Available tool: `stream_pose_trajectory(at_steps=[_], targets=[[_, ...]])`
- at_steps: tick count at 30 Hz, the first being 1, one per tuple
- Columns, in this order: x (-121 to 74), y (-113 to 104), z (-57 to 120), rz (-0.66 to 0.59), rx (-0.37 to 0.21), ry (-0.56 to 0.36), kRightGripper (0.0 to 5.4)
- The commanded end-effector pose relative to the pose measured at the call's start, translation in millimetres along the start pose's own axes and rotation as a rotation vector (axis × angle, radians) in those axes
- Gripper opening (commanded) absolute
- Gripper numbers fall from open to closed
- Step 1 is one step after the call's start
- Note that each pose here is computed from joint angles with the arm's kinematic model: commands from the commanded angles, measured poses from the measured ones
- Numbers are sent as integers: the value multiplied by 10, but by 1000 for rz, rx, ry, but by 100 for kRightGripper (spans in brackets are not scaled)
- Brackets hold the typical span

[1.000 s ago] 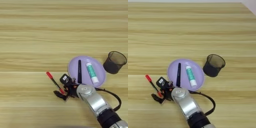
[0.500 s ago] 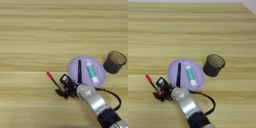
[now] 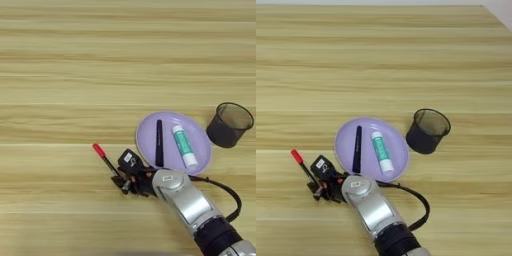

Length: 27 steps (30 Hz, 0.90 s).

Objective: Move the objects on the table

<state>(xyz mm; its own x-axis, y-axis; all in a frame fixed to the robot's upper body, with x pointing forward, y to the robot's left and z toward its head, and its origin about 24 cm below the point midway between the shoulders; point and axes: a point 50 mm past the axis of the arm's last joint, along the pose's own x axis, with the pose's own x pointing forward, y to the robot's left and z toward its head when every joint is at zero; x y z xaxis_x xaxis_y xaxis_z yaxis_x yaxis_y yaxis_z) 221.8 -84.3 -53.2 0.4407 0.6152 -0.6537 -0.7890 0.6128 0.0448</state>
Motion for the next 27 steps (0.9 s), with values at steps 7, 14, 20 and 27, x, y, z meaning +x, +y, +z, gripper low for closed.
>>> stream_pose_trajectory(at_steps=[7, 14, 20, 27], targets=[[-30, -3, -248, -11, 44, 134, 63], [-31, -4, -244, -13, 42, 132, 44], [-32, -3, -238, -16, 38, 127, 44], [-38, -7, -187, -25, 45, 88, 44]])
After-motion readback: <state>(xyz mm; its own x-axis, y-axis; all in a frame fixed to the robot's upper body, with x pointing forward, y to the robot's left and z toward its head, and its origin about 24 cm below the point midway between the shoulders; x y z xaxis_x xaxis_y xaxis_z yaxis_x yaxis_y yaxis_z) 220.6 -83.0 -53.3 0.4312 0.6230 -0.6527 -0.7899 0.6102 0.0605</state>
